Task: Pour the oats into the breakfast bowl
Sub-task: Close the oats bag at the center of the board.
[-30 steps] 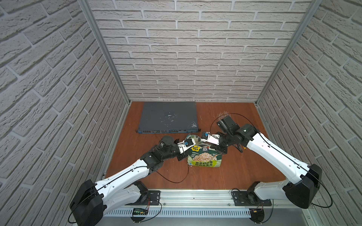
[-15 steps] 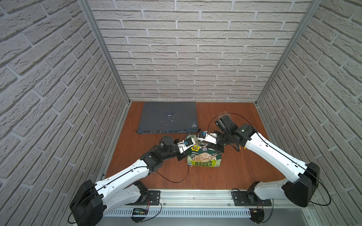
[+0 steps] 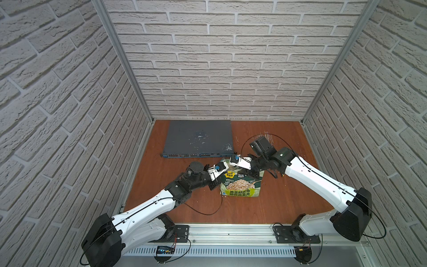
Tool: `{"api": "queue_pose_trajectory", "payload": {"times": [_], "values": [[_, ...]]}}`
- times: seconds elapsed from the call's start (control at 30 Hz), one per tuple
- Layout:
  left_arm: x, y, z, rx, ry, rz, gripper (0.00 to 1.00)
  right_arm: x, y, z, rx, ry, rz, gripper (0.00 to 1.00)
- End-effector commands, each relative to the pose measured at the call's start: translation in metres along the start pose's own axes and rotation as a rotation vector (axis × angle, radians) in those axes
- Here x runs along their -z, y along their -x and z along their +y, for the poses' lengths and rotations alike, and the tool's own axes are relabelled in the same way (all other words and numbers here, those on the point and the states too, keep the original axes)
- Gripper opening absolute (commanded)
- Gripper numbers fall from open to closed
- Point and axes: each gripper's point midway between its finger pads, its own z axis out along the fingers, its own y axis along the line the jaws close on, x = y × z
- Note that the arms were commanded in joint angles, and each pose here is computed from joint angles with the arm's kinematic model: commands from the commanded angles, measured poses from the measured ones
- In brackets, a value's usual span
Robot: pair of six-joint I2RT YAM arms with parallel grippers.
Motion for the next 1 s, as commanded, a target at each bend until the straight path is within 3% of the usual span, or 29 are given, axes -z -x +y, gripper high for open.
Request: {"api": "queue_pose_trajectory", "payload": {"times": [0.0, 0.07, 0.17, 0.2, 0.27, 0.3, 0.37, 0.43, 0.5, 0.57, 0.6, 0.67, 0.77, 0.87, 0.93, 0.97], "values": [[0.004, 0.027, 0.011, 0.002, 0.041, -0.113, 0.00, -0.004, 0.008, 0.005, -0.001, 0.023, -0.047, 0.29], [0.003, 0.027, 0.011, 0.006, 0.038, -0.111, 0.00, -0.007, 0.017, 0.009, -0.008, 0.056, -0.090, 0.27], [0.002, 0.027, 0.011, 0.011, 0.033, -0.109, 0.00, -0.014, 0.023, 0.010, -0.009, 0.077, -0.104, 0.05], [0.002, 0.027, 0.010, 0.012, 0.033, -0.108, 0.00, -0.013, 0.022, 0.009, -0.008, 0.072, -0.097, 0.03], [0.002, 0.026, 0.011, 0.016, 0.034, -0.106, 0.00, -0.011, 0.017, 0.006, -0.005, 0.048, -0.069, 0.03], [0.002, 0.025, 0.011, 0.016, 0.036, -0.103, 0.00, -0.009, 0.014, 0.003, -0.007, 0.035, -0.063, 0.07], [0.003, 0.024, 0.012, 0.017, 0.039, -0.102, 0.00, -0.003, 0.007, 0.001, -0.021, 0.030, -0.043, 0.23], [0.004, 0.023, 0.012, 0.019, 0.040, -0.097, 0.00, 0.002, -0.003, 0.000, -0.037, 0.028, -0.012, 0.26], [0.005, 0.023, 0.012, 0.019, 0.042, -0.097, 0.00, 0.005, -0.012, -0.001, -0.052, 0.024, 0.020, 0.20], [0.006, 0.022, 0.013, 0.018, 0.047, -0.095, 0.00, 0.010, -0.021, -0.002, -0.063, 0.017, 0.049, 0.04], [0.006, 0.023, 0.013, 0.017, 0.048, -0.096, 0.00, 0.012, -0.024, -0.003, -0.066, 0.011, 0.062, 0.03], [0.007, 0.022, 0.014, 0.017, 0.050, -0.094, 0.00, 0.016, -0.028, -0.006, -0.071, -0.011, 0.075, 0.04], [0.008, 0.022, 0.014, 0.017, 0.052, -0.092, 0.00, 0.022, -0.030, -0.010, -0.082, -0.031, 0.073, 0.18], [0.009, 0.021, 0.015, 0.018, 0.052, -0.090, 0.00, 0.027, -0.031, -0.010, -0.087, -0.027, 0.080, 0.04], [0.009, 0.022, 0.014, 0.016, 0.049, -0.091, 0.00, 0.028, -0.032, -0.012, -0.089, -0.037, 0.091, 0.06], [0.009, 0.022, 0.014, 0.018, 0.049, -0.089, 0.00, 0.029, -0.034, -0.014, -0.095, -0.047, 0.096, 0.13]]}}
